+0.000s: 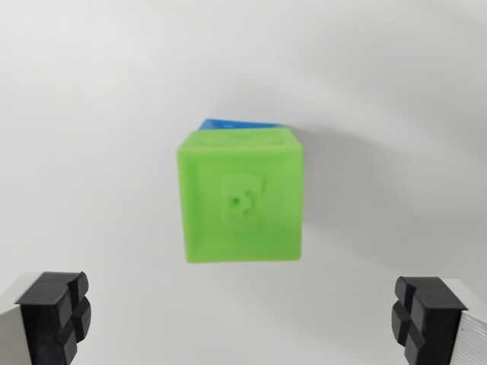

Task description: Stack cube

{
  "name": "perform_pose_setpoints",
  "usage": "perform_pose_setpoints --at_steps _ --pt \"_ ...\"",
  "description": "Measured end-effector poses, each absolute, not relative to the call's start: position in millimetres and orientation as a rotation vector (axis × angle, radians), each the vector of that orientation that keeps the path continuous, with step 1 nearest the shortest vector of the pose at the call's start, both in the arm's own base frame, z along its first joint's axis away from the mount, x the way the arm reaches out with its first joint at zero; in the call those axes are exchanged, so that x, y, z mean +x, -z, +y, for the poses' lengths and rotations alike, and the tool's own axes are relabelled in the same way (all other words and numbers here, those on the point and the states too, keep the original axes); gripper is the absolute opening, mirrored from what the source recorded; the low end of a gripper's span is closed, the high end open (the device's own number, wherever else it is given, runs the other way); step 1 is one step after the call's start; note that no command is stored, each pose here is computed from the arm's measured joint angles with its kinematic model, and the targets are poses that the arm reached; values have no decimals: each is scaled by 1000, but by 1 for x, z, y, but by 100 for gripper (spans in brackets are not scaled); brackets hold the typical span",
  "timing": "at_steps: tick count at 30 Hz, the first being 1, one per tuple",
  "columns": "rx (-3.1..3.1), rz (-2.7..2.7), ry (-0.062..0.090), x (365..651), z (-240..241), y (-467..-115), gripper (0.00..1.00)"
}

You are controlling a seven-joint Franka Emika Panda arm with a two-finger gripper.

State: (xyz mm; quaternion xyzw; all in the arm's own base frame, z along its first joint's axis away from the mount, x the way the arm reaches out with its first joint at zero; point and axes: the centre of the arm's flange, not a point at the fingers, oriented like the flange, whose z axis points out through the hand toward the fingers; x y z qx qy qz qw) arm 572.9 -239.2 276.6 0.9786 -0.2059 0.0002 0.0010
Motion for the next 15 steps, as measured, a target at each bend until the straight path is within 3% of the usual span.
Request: perform_pose_setpoints --at_steps 15 --pt "3073 -647 -2 573 -239 -343 100"
